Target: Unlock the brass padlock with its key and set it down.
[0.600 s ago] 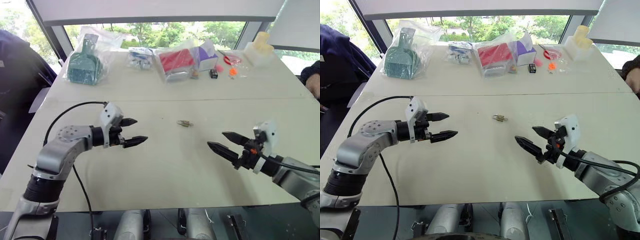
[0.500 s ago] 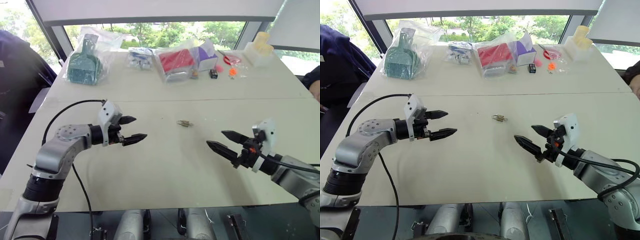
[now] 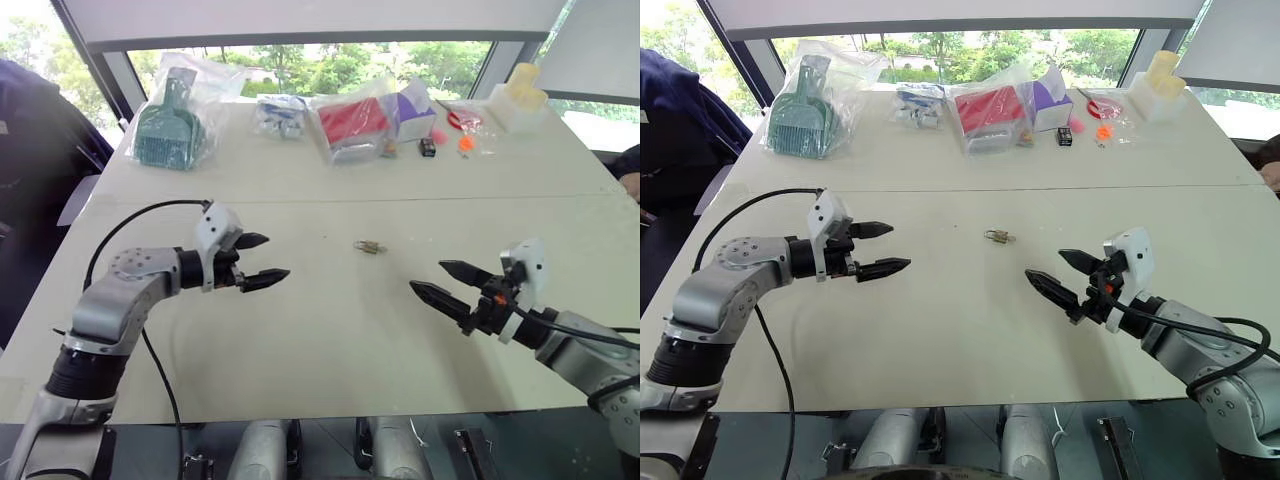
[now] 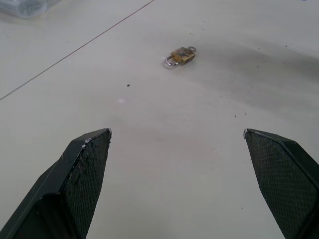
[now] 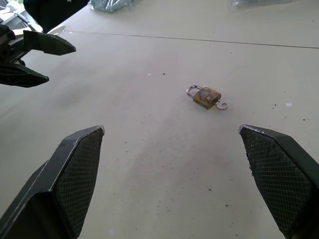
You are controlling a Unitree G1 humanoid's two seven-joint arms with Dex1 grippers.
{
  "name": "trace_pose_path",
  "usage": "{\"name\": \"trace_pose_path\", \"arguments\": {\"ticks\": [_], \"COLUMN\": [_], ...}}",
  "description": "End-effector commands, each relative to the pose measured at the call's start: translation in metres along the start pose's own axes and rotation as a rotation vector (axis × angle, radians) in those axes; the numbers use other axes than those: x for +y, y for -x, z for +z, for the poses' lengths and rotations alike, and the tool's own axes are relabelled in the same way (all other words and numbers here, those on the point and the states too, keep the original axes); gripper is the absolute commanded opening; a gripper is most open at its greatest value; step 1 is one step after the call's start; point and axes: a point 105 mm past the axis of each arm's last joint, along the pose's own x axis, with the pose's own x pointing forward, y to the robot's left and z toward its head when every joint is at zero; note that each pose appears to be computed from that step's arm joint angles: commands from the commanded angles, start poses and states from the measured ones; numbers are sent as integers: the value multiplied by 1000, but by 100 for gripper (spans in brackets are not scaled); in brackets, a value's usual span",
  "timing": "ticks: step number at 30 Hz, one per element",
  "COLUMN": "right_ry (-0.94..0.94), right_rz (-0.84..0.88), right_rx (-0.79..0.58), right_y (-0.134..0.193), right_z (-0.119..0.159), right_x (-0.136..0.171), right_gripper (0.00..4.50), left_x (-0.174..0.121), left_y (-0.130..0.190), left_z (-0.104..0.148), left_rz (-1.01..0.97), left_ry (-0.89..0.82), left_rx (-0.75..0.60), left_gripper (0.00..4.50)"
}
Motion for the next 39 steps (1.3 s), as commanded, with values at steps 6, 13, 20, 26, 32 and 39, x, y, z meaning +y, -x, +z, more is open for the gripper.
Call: {"name": "trace_pose_path", "arguments": {"ticks": [6,13,20,26,32,39], "right_ry": [7,-2,-31,-97,-162,-156], "right_rz": [-25,-100,-242,-380,-450,-502], "right_rx": [-50,-69,-99,-112,-138,-175], "right_y": [-7,-3,21,46,58,60], "right_z": [11,7,-2,-14,-28,-29], "right_x": [0,5,24,46,57,63], "right_gripper": [450,450,450,450,450,450], "left_x": [32,44,15,-20,-33,-45], "left_y": [-33,-88,-140,-179,-193,-182], "left_z": [23,30,25,20,3,-9], "left_rz": [-142,-241,-285,-312,-294,-459], "left_ry": [-148,-169,-148,-180,-180,-156], "left_rx": [-37,-21,19,67,169,252], "left_gripper": [443,443,443,443,443,443]}}
